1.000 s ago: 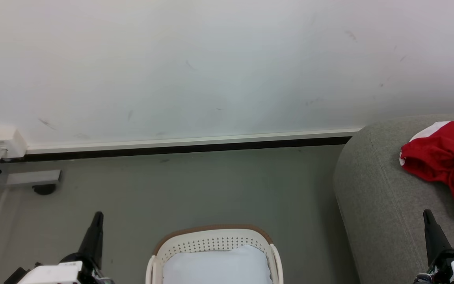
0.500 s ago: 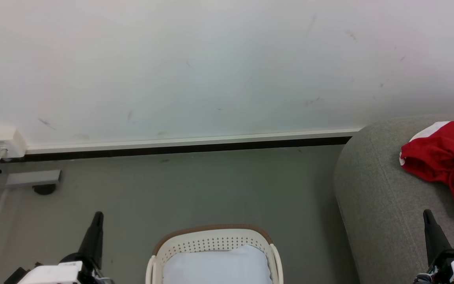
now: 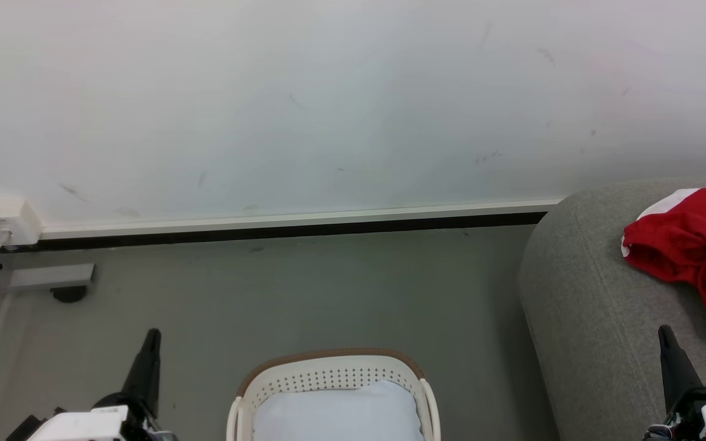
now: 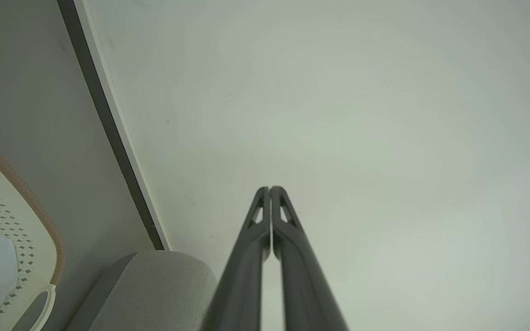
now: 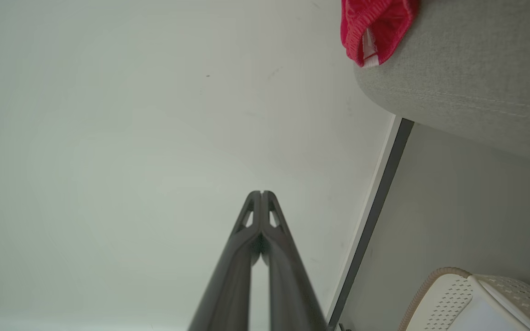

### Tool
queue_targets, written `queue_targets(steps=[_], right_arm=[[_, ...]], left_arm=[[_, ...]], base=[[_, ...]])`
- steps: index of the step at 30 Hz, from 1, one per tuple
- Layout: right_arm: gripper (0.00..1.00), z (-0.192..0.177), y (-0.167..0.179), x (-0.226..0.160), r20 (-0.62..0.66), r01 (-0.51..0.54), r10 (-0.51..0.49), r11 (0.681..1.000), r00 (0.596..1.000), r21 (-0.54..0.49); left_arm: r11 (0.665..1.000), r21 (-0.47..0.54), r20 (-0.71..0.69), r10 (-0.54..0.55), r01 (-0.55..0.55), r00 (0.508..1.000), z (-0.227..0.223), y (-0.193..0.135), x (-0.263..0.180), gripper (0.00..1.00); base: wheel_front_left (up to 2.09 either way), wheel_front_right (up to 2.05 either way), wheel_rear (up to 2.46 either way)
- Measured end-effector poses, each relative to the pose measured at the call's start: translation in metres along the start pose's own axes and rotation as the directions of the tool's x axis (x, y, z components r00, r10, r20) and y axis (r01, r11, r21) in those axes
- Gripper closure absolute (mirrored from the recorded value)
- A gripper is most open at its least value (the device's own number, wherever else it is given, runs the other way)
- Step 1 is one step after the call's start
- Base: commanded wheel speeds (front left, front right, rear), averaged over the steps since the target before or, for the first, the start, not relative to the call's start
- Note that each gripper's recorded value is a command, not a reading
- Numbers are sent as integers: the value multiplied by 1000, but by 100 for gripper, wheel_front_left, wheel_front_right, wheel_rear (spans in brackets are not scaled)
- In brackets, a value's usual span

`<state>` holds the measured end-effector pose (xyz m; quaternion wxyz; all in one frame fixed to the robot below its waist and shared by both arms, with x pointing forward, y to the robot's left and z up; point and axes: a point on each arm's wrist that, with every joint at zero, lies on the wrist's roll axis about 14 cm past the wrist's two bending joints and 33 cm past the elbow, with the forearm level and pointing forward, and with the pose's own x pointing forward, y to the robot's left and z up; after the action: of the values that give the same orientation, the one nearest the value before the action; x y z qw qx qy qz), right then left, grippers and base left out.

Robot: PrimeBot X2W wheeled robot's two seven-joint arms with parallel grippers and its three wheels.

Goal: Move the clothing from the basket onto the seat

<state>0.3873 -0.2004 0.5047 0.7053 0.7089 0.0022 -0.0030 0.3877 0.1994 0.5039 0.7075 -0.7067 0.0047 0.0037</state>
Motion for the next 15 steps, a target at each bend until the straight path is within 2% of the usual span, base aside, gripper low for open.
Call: queue_targets(steps=[15], right_arm=[[100, 0, 0, 0, 0, 0, 0, 1000, 1000, -1]], left_arm=[[1000, -1, 0, 0, 0, 1000, 0, 0, 0, 100]], base=[[0, 0, 0]])
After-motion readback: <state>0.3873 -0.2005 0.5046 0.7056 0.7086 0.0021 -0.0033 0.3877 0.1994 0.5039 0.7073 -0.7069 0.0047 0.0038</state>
